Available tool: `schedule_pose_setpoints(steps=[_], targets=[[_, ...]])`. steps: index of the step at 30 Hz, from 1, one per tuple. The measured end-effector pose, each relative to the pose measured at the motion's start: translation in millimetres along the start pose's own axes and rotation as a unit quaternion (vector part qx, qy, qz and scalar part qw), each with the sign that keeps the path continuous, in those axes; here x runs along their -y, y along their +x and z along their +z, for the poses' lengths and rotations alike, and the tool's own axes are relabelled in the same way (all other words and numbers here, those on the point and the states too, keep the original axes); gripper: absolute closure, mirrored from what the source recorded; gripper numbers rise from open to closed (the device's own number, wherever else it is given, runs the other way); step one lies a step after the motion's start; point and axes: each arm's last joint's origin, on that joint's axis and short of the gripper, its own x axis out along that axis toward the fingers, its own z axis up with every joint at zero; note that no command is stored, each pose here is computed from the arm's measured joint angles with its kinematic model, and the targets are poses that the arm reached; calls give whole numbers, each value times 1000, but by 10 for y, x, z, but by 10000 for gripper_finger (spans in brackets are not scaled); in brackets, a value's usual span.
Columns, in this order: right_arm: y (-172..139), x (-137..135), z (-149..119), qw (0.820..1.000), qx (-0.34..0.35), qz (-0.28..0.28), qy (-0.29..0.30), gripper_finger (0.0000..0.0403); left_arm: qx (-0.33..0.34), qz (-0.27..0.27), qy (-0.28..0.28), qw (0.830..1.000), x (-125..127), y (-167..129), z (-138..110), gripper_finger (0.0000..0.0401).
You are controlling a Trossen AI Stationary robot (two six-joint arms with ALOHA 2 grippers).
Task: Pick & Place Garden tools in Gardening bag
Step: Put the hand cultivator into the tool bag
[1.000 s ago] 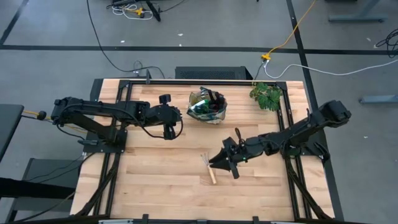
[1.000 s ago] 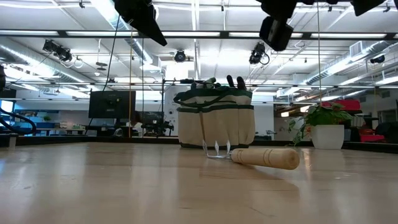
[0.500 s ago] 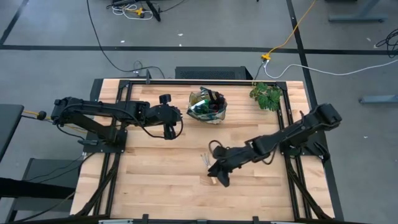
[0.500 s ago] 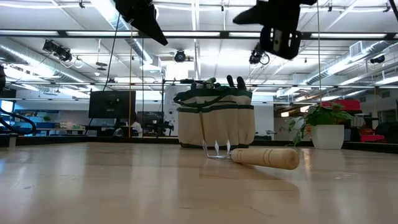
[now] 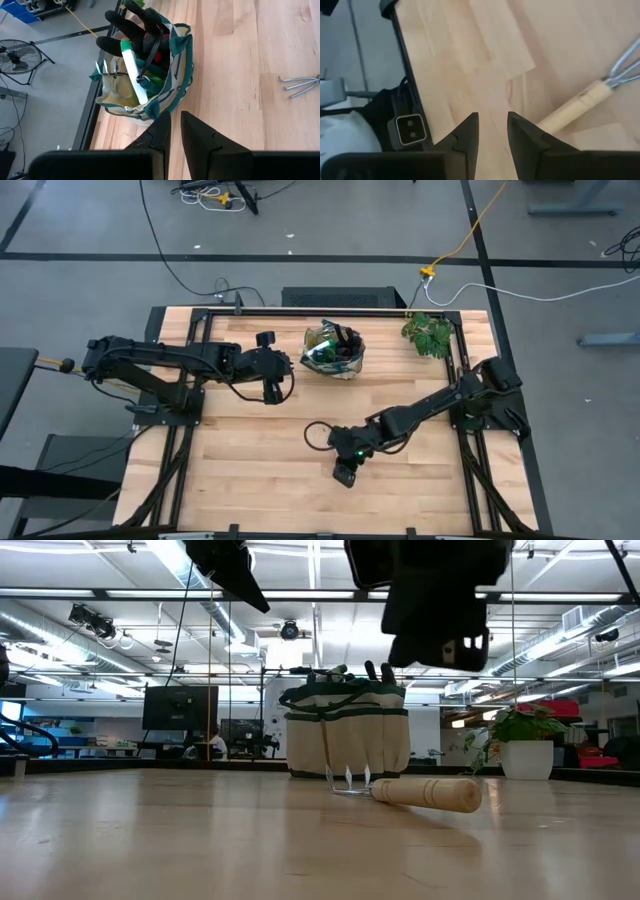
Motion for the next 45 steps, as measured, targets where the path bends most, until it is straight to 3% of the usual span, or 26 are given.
schedule_pose_setpoints(steps=[13,26,45], targets=[[85,189,91,998,-32,-55,24,303,0,0,0,1000,1,0,1,353],[59,362,162,992,-20,-116,42,303,0,0,0,1000,1,0,0,353],[281,462,157,990,-32,-127,44,303,1,0,0,1000,1,0,2,353]])
